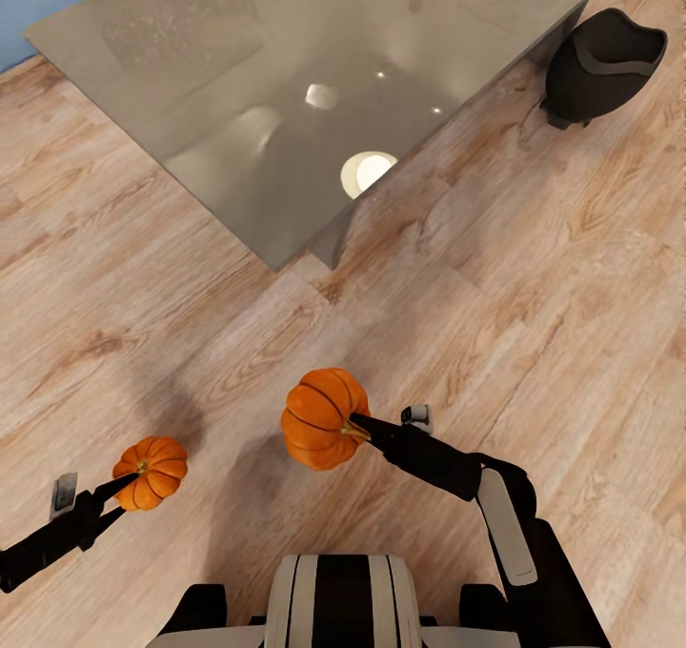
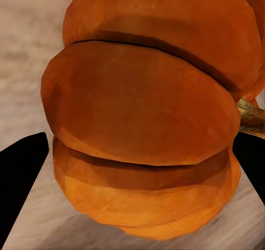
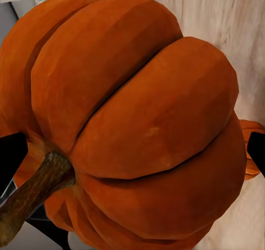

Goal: Place each of the two pumpkins and all three candles from the living room inside a cabinet in the living room (use any cabinet), then make sure every cabinet is closed, and position the cauldron so it is next to a table in the living room.

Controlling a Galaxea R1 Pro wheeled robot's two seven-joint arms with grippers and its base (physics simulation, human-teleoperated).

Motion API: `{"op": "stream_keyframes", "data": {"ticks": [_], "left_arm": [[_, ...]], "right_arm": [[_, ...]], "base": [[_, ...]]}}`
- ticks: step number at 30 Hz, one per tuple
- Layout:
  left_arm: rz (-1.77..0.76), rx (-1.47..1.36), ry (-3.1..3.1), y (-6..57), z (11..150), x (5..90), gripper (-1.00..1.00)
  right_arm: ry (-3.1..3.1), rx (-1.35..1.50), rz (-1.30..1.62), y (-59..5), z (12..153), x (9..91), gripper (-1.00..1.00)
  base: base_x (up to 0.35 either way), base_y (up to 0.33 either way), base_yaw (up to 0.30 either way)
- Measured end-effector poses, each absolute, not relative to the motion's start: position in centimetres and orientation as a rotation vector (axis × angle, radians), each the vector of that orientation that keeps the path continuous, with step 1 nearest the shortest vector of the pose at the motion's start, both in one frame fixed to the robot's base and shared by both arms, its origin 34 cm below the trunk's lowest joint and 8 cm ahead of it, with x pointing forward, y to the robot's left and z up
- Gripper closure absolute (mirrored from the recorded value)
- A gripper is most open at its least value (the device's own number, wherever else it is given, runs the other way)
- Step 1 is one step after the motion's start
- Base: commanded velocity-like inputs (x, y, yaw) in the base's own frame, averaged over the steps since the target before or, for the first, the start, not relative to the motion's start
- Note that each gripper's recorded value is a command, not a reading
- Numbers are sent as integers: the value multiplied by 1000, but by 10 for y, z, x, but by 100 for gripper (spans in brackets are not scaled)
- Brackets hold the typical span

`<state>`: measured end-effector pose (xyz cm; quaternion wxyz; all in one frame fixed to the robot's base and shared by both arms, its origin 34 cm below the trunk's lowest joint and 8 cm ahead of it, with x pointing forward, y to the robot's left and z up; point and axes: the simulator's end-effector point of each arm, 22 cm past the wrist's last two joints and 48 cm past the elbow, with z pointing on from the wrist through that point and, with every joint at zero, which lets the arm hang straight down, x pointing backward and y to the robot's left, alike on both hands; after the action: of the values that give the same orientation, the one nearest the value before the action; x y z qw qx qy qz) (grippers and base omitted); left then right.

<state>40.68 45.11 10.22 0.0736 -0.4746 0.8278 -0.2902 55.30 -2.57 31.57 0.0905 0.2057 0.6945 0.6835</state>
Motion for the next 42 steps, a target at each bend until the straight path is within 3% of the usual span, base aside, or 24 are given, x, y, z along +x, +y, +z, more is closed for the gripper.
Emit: {"op": "stream_keyframes", "data": {"ticks": [21, 42], "left_arm": [[-971, -1323, 2430, 459, 157, 468, 100], [-1010, -1267, 2383, 468, 201, 497, 100]], "right_arm": [[2034, 541, 2013, -26, 350, 564, 100], [2007, 541, 2004, -29, 373, 562, 100]], "base": [[-2, 0, 0], [-158, 0, 0]]}}
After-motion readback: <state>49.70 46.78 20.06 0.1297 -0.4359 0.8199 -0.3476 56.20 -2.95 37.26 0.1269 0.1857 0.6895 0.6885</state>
